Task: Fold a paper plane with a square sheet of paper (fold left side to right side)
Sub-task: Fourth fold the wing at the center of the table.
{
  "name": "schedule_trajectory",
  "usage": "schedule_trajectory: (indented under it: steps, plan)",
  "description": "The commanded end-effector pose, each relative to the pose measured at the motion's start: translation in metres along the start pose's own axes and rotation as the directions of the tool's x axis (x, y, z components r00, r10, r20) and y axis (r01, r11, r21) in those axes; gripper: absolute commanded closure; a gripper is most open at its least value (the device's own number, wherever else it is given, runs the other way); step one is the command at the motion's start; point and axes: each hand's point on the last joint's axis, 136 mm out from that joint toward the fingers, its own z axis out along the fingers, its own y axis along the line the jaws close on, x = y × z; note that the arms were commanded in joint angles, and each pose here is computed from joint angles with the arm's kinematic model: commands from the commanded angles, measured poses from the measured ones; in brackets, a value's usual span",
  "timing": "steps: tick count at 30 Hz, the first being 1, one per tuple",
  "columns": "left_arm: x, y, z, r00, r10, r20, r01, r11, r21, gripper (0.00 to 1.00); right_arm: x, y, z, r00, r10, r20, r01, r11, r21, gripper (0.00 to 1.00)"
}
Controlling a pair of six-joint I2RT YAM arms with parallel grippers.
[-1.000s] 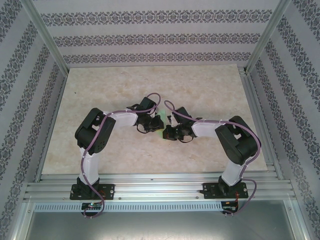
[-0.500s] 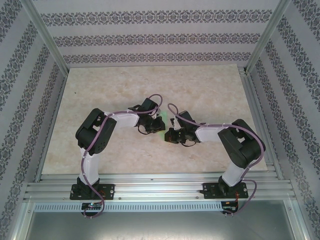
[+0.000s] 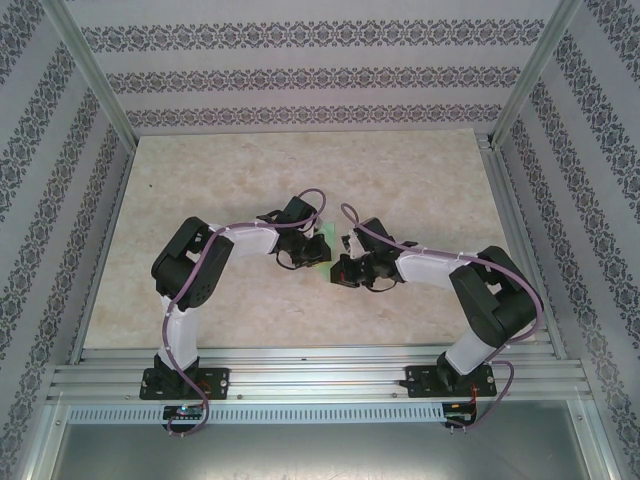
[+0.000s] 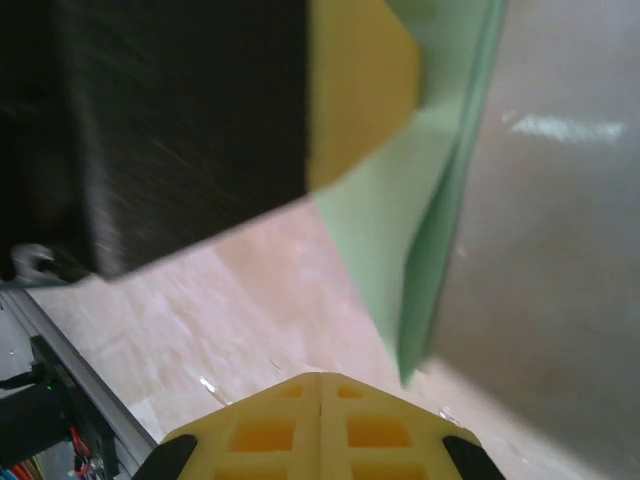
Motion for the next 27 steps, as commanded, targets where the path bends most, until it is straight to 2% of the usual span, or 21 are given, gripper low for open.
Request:
schedule_trajectory:
  steps: [1,7,13,20,27]
  plan:
    - [0.018,0.046,0.015,0.998,-0.053,-0.045,0.046,0.988,-0.149,0.86,-0.027,0.017,-0.001,0.998,-0.009,0.070,0.013,0.998,-0.057,0.99]
    - [0.018,0.046,0.015,0.998,-0.052,-0.046,0.045,0.988,-0.147,0.86,-0.043,-0.001,0.013,0.995,-0.005,0.103,0.004,1.000,0.008,1.00]
    - [0.018,0.045,0.014,0.998,-0.050,-0.045,0.043,0.988,-0.148,0.86,-0.034,-0.025,0.023,0.997,0.023,0.079,-0.030,0.996,0.079,1.00]
    - [0.015,0.041,0.011,0.998,-0.047,-0.037,0.042,0.989,-0.138,0.84,-0.003,-0.061,0.026,0.995,0.104,-0.002,-0.102,0.975,0.198,1.00]
    - [-0.014,0.037,-0.002,0.999,-0.034,0.013,0.035,0.992,-0.122,0.81,0.037,-0.087,0.021,0.981,0.169,-0.093,-0.134,0.944,0.302,1.00]
